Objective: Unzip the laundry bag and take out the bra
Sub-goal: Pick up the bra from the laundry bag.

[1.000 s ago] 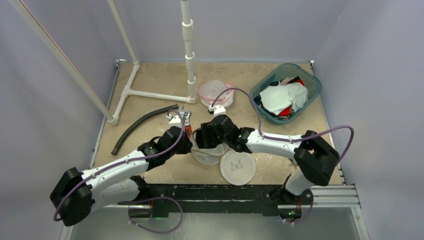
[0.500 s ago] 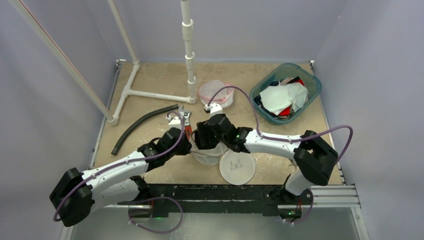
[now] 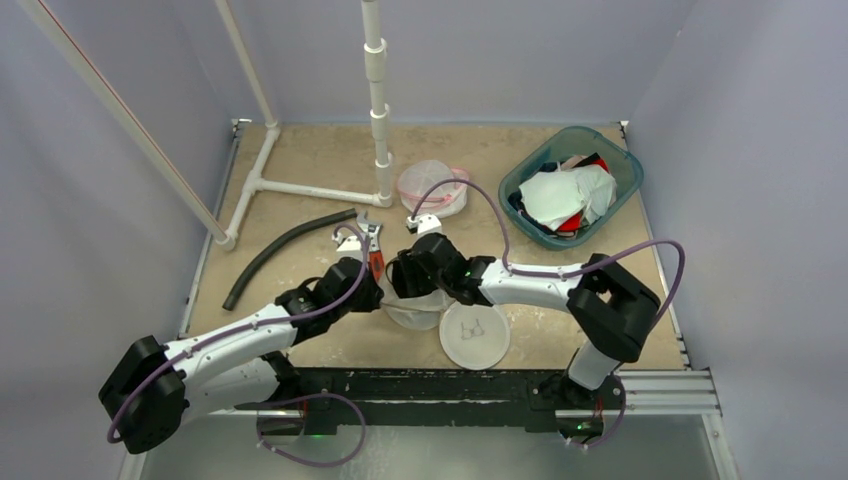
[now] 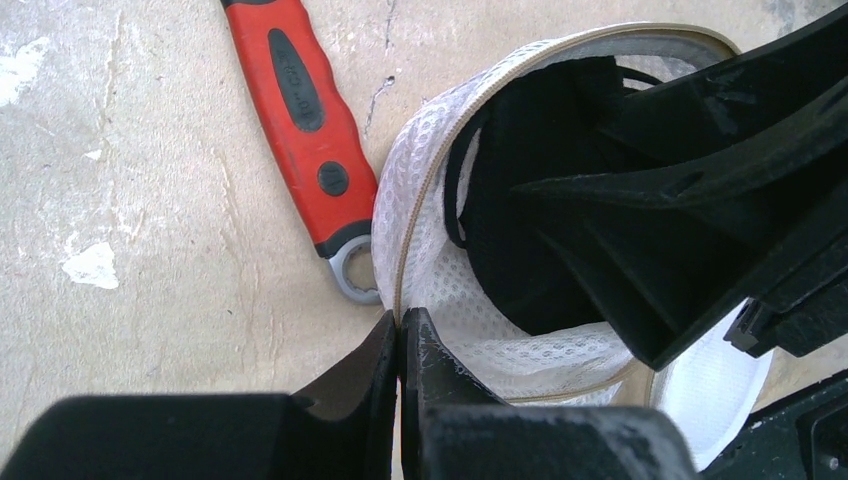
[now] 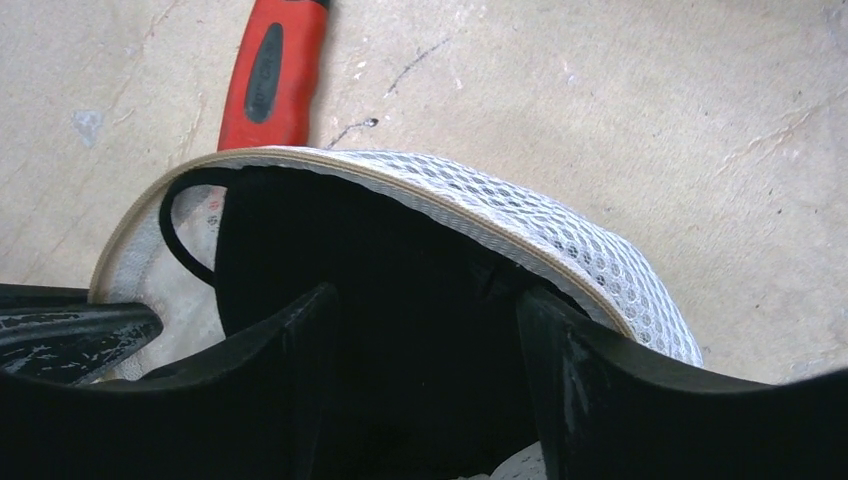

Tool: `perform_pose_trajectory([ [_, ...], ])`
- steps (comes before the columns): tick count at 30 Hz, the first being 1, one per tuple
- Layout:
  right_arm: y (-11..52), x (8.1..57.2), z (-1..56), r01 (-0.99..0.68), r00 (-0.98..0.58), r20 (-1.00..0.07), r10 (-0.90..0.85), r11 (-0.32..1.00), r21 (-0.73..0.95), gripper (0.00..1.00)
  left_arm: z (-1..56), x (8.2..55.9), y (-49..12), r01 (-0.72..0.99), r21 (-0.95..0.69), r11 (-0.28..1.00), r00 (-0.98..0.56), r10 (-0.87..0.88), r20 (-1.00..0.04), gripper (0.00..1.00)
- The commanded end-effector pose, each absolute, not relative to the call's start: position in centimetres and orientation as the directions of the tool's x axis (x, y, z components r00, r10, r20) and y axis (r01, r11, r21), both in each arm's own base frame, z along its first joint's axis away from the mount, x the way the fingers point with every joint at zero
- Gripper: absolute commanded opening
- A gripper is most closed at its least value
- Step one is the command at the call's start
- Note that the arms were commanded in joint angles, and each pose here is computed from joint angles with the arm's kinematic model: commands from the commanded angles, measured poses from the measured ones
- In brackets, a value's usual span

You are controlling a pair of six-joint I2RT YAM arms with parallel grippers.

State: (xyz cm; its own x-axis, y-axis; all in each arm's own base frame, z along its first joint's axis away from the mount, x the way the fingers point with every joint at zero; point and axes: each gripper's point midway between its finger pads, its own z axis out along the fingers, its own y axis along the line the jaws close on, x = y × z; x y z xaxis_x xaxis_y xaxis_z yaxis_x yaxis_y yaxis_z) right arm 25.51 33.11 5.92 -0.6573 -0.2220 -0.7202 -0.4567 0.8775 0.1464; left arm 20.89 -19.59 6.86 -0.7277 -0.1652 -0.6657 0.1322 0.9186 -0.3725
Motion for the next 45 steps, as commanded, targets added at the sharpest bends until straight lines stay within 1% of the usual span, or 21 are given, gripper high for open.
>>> perform_pose_trajectory([
  [1,32.8,24.6,5.0,-0.473,-0.669,-0.704,-0.240,0.868,0.154,0.62,7.1,21.0,-19.8,0.151,-0.389,0.909,-0.715,-0.171,-0.678,0.00],
  [4,33.0,24.0,5.2,-0.487,-0.678,-0.695,-0.241,0.855,0.179,0.42,7.3,21.0,-19.9,0.153,-0.397,0.905,-0.714,-0.176,-0.678,0.00],
  [6,33.1,23.9,6.0,-0.493,-0.672,-0.703,-0.232,0.849,0.191,0.32,7.4,21.1,-20.0,0.155,-0.399,0.904,-0.712,-0.178,-0.679,0.00],
  [13,34.0,23.7,10.4,-0.523,-0.646,-0.742,-0.182,0.813,0.256,0.02,7.8,21.1,-20.1,0.156,-0.404,0.901,-0.708,-0.183,-0.682,0.00],
  [14,34.1,23.6,11.2,-0.527,-0.640,-0.749,-0.170,0.806,0.268,0.00,7.9,21.1,-20.0,0.157,-0.405,0.901,-0.706,-0.184,-0.684,0.00],
  [25,34.0,22.2,19.9,-0.598,-0.579,-0.814,-0.045,0.703,0.386,0.00,8.3,21.1,-19.6,0.146,-0.398,0.906,-0.699,-0.190,-0.689,0.00],
  [32,32.5,21.3,26.5,-0.644,-0.520,-0.854,0.021,0.648,0.407,0.00,8.9,21.2,-19.7,0.145,-0.410,0.900,-0.694,-0.203,-0.691,0.00],
  [36,31.8,21.3,27.7,-0.651,-0.518,-0.854,0.051,0.624,0.432,0.00,9.6,21.3,-19.9,0.151,-0.429,0.891,-0.683,-0.220,-0.696,0.00],
  [39,31.3,21.4,26.3,-0.645,-0.554,-0.830,0.071,0.594,0.481,0.00,10.5,21.4,-20.4,0.165,-0.462,0.871,-0.670,-0.245,-0.701,0.00],
  [40,31.0,21.6,25.5,-0.638,-0.562,-0.823,0.079,0.592,0.492,0.00,10.9,21.4,-20.6,0.171,-0.476,0.863,-0.666,-0.255,-0.701,0.02],
  [43,30.6,21.7,23.3,-0.620,-0.579,-0.811,0.081,0.602,0.503,0.00,11.9,21.2,-21.2,0.195,-0.515,0.835,-0.661,-0.276,-0.698,0.26],
  [45,30.4,21.6,21.7,-0.612,-0.590,-0.804,0.071,0.611,0.502,0.00,12.5,21.0,-21.5,0.211,-0.534,0.819,-0.661,-0.283,-0.695,0.38],
])
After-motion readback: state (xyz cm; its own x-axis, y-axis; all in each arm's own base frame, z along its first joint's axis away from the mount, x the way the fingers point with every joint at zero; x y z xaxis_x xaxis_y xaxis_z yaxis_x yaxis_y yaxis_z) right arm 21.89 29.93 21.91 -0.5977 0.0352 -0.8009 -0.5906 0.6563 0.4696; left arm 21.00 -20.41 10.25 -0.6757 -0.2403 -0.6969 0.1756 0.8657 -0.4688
